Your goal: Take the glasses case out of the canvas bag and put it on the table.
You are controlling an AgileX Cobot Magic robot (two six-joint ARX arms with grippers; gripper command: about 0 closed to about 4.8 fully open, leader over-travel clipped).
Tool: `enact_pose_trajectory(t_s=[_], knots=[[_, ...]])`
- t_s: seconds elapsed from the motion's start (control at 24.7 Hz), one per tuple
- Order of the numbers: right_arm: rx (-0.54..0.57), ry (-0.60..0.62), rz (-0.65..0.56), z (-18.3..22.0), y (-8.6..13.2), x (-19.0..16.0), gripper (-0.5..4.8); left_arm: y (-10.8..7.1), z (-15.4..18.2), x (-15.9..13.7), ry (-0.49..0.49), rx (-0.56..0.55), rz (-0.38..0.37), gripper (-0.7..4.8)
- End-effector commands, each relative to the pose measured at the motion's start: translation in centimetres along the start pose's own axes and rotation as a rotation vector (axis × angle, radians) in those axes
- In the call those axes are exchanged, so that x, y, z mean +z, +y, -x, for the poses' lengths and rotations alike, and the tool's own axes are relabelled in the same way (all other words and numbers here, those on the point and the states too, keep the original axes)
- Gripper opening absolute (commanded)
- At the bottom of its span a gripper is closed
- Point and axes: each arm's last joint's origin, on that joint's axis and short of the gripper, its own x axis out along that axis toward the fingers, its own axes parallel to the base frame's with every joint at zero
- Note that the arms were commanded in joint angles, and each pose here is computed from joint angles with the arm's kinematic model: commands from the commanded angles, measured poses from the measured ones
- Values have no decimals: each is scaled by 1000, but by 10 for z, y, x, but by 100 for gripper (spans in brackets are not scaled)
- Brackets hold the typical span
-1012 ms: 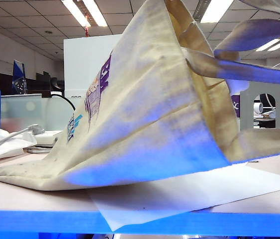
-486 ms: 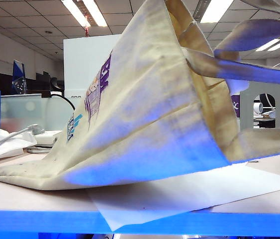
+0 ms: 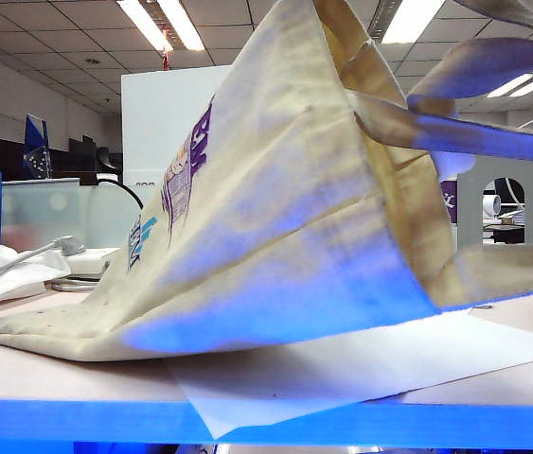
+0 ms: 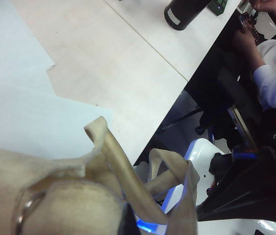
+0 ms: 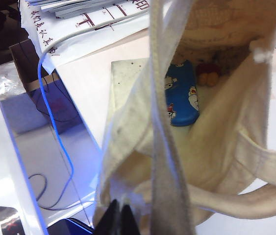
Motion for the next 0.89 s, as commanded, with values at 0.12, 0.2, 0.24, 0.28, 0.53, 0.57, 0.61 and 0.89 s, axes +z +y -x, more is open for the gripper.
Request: enact_pose_trajectory(t_s=[0.12,0.2,0.24,0.28,0.53,0.57,0.61,0.89], knots=[[-10,-53,24,9,3,8,142,-4,5,1,-25,-13,-21,-5],[-16,-71,33,13,5,11,181,-4,5,1,-26,-12,-21,-5],[-30,-75,36,15,5,12,181,-4,5,1,-26,-12,-21,-5],[-51,-78,38,16,5,13,181,-4,5,1,-26,-12,-21,-5],[-98,-52,35,17,4,10,181,-4,5,1,-23,-27,-22,-5],[-96,-40,39,15,3,9,182,-5,5,1,-22,-39,-22,-5],[-97,-23,46,12,2,7,187,-5,5,1,-21,-53,-22,-5],[-88,61,51,-7,-7,2,137,-6,5,1,-21,-69,-24,-5]])
